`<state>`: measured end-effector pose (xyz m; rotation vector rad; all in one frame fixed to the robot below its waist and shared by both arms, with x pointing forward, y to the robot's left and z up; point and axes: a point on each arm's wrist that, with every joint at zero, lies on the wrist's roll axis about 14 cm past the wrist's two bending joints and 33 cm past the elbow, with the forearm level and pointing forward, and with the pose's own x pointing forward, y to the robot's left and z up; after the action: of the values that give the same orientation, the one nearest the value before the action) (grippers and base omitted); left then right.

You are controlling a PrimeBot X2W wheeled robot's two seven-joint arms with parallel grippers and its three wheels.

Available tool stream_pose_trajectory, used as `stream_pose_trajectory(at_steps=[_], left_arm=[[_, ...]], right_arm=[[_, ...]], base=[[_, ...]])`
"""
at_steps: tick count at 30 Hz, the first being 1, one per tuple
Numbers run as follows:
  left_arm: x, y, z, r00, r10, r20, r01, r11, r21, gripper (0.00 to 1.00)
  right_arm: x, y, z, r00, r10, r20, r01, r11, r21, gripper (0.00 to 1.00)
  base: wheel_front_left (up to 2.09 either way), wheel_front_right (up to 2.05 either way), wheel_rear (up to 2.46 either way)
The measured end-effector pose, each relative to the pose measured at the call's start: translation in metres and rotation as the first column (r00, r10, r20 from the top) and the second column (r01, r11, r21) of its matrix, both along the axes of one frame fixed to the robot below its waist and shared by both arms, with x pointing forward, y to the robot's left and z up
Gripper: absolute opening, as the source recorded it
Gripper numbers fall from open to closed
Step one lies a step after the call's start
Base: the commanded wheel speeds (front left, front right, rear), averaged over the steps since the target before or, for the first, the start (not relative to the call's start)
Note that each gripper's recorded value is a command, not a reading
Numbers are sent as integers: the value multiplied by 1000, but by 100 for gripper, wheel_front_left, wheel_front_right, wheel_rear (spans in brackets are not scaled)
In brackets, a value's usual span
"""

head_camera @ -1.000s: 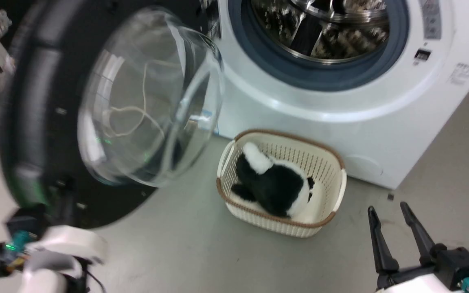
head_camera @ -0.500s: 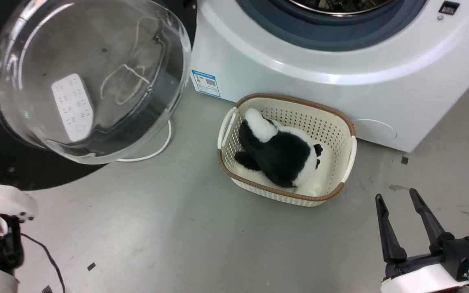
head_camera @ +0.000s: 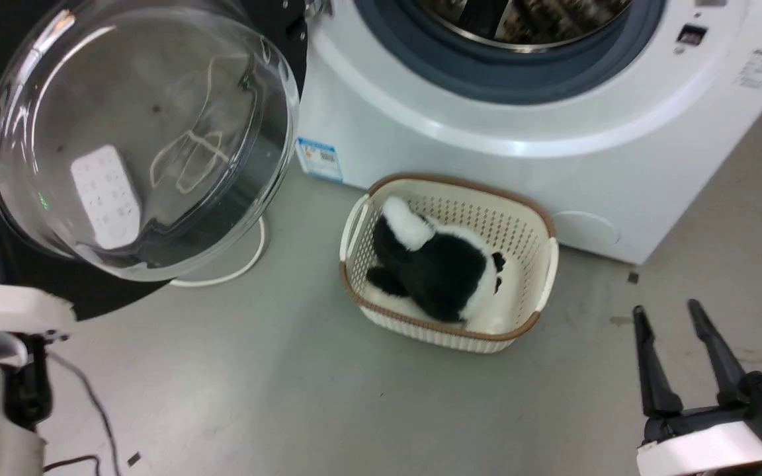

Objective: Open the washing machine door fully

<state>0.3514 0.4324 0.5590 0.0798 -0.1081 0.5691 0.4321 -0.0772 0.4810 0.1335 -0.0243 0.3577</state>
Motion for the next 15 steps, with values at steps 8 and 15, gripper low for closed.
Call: stream_pose_trajectory(at_steps=[8, 15], left_arm=[[8, -90, 25, 971, -212, 115, 205, 976, 68, 0], [9, -172, 16, 916, -367, 163, 370, 929, 9, 0]], right_arm=[[-11, -36, 36, 989, -108, 96, 109, 994, -2, 100], [-34, -63, 61, 970, -177, 166, 181, 983, -12, 100]], base=[[0, 0, 0], [0, 0, 0]])
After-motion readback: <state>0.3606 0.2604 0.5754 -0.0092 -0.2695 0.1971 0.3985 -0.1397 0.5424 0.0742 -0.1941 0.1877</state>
